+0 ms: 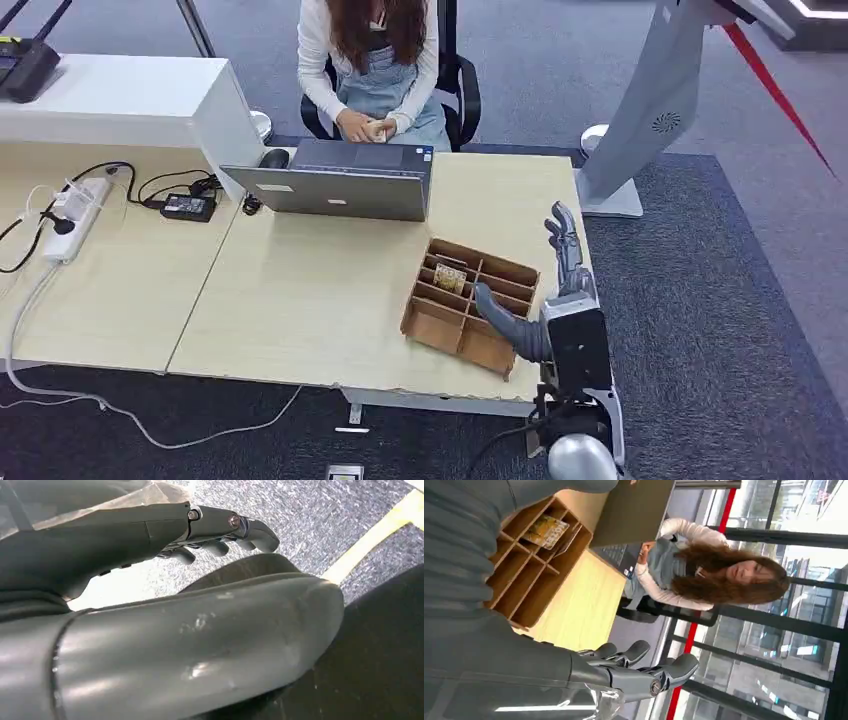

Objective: Pass the card to the sensor for recognition and then transmit it.

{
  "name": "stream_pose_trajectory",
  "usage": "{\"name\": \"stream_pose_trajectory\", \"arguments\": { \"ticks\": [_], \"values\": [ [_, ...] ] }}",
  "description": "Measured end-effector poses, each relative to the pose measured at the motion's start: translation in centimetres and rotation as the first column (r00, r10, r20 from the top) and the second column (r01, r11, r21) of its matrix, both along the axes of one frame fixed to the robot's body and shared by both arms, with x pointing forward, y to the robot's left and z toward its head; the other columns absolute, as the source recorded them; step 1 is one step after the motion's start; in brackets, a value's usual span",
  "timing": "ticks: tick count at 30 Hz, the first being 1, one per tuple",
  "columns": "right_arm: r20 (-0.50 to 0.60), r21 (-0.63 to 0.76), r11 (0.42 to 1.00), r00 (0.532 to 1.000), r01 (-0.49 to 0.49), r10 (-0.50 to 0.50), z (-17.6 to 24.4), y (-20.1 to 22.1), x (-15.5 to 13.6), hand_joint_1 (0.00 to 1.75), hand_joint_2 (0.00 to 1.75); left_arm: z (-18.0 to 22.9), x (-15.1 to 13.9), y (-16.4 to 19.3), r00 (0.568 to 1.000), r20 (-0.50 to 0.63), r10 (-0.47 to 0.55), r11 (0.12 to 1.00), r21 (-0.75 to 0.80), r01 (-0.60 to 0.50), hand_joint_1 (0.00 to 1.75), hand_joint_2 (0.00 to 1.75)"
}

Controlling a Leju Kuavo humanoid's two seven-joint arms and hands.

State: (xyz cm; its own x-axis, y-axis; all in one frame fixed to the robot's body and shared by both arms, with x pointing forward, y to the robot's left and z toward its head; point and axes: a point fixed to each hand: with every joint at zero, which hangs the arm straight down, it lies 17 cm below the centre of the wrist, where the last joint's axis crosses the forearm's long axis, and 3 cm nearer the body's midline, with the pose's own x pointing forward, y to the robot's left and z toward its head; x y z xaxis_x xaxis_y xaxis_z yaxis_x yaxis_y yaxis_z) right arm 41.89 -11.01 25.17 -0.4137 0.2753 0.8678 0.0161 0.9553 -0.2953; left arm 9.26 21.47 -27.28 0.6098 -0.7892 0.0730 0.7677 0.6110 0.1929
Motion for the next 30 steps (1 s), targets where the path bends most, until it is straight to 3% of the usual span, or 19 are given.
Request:
{"name": "stream_pose_trajectory", "arguments": {
  "ticks": [3,5,6,7,17,19,23,30],
  "values": [
    [-0.075,0.129,0.986,0.99,-0.107,0.117,-0.9,1.1,-0.1,0.0,1.75,0.0,-0.1,-0.1,1.0,-0.004,-0.003,1.0,-0.005,0.003,0.0,0.0],
    [-0.128,0.269,0.945,0.965,-0.188,0.228,-1.5,2.0,-0.1,0.0,1.75,0.0,-0.1,-0.1,1.0,-0.005,-0.004,1.0,-0.006,0.004,0.0,0.0],
    [-0.169,0.445,0.86,0.92,-0.25,0.354,-2.3,2.8,-0.3,0.0,1.75,0.0,-0.1,-0.1,1.0,-0.005,-0.006,1.0,-0.007,0.006,0.0,0.0],
    [-0.176,0.5,0.827,0.905,-0.257,0.388,-2.6,3.0,-0.2,0.0,1.75,0.0,-0.1,-0.1,1.0,-0.005,-0.006,1.0,-0.007,0.006,0.0,0.0],
    [-0.202,0.517,0.824,0.903,-0.23,0.379,-4.0,2.7,0.4,0.0,1.75,0.0,-0.1,-0.1,1.0,-0.004,-0.006,1.0,-0.007,0.006,0.0,0.0],
    [-0.216,0.557,0.799,0.89,-0.227,0.403,-4.3,2.8,0.4,0.0,1.75,0.0,-0.1,-0.1,1.0,-0.004,-0.006,1.0,-0.007,0.006,0.0,0.0],
    [-0.193,0.763,0.607,0.817,-0.223,0.544,-4.5,3.7,0.3,0.0,1.75,0.0,-0.1,-0.1,1.0,-0.006,-0.009,1.0,-0.011,0.009,0.0,0.0],
    [-0.117,0.918,0.359,0.75,-0.168,0.651,-4.9,4.0,0.5,0.0,1.75,0.0,-0.2,-0.1,1.0,-0.012,-0.018,1.0,-0.013,0.018,0.0,0.0]
  ]
}}
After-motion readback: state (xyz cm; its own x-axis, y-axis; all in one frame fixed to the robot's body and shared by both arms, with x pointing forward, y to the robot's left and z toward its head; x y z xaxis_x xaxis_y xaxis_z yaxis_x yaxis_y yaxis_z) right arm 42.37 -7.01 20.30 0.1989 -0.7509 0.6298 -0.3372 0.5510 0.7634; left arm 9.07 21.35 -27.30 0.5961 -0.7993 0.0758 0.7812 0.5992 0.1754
